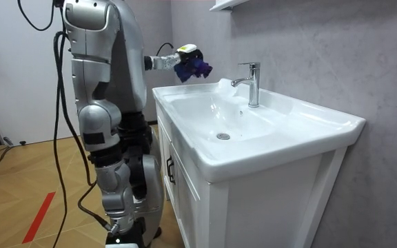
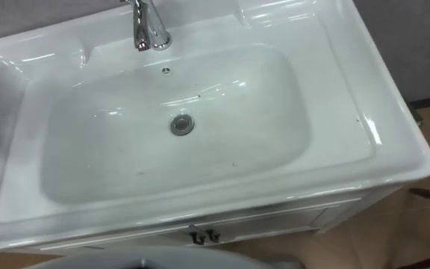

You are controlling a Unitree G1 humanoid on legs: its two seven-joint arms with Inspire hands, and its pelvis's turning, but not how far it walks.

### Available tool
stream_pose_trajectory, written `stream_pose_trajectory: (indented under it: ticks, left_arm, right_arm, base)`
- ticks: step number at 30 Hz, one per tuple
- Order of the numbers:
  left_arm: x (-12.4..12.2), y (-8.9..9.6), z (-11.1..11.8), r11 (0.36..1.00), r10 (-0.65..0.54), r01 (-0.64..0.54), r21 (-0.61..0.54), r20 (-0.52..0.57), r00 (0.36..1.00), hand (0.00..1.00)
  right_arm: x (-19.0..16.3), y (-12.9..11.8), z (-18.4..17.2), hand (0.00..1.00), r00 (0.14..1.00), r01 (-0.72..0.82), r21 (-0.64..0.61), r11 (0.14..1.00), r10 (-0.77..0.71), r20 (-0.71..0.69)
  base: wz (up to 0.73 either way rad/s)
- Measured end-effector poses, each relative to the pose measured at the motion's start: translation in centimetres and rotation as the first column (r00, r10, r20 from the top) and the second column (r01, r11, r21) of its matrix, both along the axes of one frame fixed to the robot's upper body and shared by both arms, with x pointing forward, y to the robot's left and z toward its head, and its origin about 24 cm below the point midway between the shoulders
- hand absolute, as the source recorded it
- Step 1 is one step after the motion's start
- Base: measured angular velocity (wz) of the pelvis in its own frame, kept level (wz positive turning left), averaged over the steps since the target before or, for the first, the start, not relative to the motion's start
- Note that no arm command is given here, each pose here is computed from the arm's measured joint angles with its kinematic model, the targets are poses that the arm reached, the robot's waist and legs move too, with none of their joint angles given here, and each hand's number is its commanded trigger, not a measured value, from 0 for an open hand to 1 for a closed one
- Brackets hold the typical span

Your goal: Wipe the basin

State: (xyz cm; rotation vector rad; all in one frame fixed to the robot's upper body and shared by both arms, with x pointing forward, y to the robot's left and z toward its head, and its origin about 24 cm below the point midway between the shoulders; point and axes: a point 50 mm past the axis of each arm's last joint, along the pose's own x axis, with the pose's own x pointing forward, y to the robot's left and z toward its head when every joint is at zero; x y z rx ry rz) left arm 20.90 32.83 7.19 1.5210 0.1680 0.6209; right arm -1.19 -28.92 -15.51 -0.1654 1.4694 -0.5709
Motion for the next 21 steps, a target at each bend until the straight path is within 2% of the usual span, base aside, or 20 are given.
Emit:
stream_pose_trajectory:
  ticks: [3, 7, 11, 21]
  left_arm:
    - [0.3, -0.8, 1.6, 0.999, -0.04, 0.038, 0.02, 0.069, 0.997, 1.0]
    - [0.4, -1.3, 2.2, 0.998, -0.058, 0.054, 0.032, 0.115, 0.992, 1.0]
    - [0.3, -1.3, 1.5, 0.999, -0.047, 0.047, 0.007, 0.103, 0.994, 1.0]
    - [-0.5, -0.5, -1.6, 0.997, 0.052, -0.053, -0.062, -0.01, 0.999, 1.0]
  right_arm:
    - [-0.1, 0.1, 0.0, 0.0, 1.0, 0.002, -0.01, 1.0, -0.002, -0.008]
    - [-0.2, 0.2, -0.1, 0.0, 1.0, -0.013, -0.015, 1.0, 0.013, -0.019]
    - [-0.1, 0.4, -0.1, 0.0, 1.0, -0.014, -0.014, 1.0, 0.013, -0.019]
    - [-0.4, 1.1, -0.4, 0.0, 0.998, -0.014, 0.019, 1.0, 0.015, -0.059]
  base:
    - [-0.04]
    - [0.0]
    - [0.0]
    - [0.0]
